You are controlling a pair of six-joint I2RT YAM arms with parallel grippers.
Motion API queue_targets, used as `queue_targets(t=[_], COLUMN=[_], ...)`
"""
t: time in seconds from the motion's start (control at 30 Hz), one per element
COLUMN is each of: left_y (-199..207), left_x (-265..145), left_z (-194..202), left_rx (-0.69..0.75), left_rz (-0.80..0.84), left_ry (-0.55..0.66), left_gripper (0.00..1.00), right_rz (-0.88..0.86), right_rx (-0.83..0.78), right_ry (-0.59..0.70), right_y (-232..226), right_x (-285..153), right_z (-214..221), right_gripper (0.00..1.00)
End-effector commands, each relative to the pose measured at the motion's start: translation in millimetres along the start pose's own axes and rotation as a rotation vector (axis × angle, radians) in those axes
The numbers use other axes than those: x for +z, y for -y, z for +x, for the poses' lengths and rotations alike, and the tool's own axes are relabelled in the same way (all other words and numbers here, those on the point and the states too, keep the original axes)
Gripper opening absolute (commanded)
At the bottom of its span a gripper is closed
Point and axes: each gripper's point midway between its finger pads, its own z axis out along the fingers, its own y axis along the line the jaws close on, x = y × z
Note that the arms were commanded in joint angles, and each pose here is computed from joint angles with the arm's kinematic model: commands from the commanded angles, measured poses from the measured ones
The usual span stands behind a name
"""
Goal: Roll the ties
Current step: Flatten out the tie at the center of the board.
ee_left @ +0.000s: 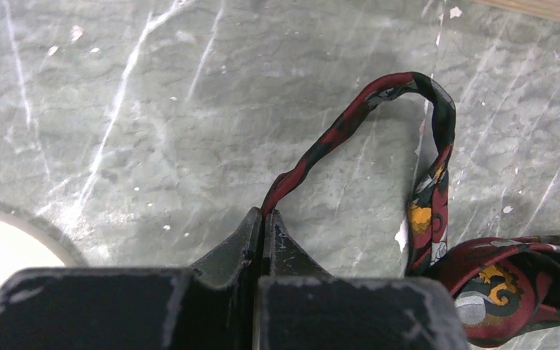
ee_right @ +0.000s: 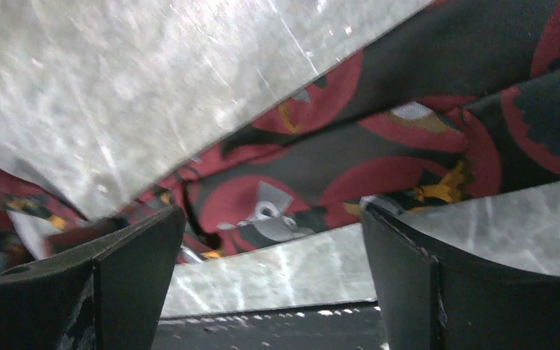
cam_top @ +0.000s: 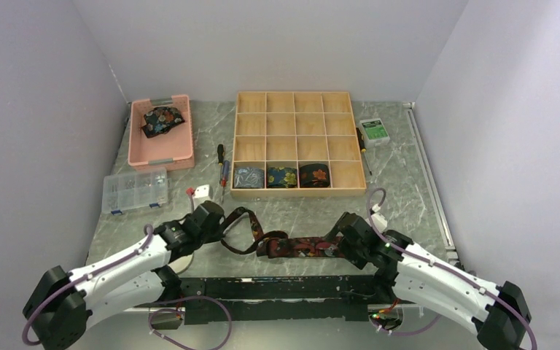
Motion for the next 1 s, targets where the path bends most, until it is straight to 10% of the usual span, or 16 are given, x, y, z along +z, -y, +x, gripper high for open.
queue_targets(t=[0.0, 0.23, 0.47, 0.97], left_y=[-9.6, -7.1, -1.2, 7.3], left_x=[-4.5, -25.4, -38.3, -32.3], left_z=[-6.5, -28.3, -42.0, -20.7], left_rx=[-0.159, -0.192, -0.198, -0.154], left_rz=[0.000, 0.076, 0.138, 0.165], left_ry=[0.095, 0.198, 0.256, 0.144], left_gripper=[0.03, 0.03, 0.03, 0.04], right_rz=[0.150, 0.361, 0.473, 0.633], right_rx=[0.188, 0.124, 0.072, 0.289], right_ry=[0.020, 0.052, 0.069, 0.145], right_y=[37.1, 50.7, 46.6, 102.4], right_x=[8.2, 26.0, 35.7, 51.9], right_z=[2.4, -21.1, -45.7, -149.7], right_gripper=[0.98, 0.98, 0.76, 0.78])
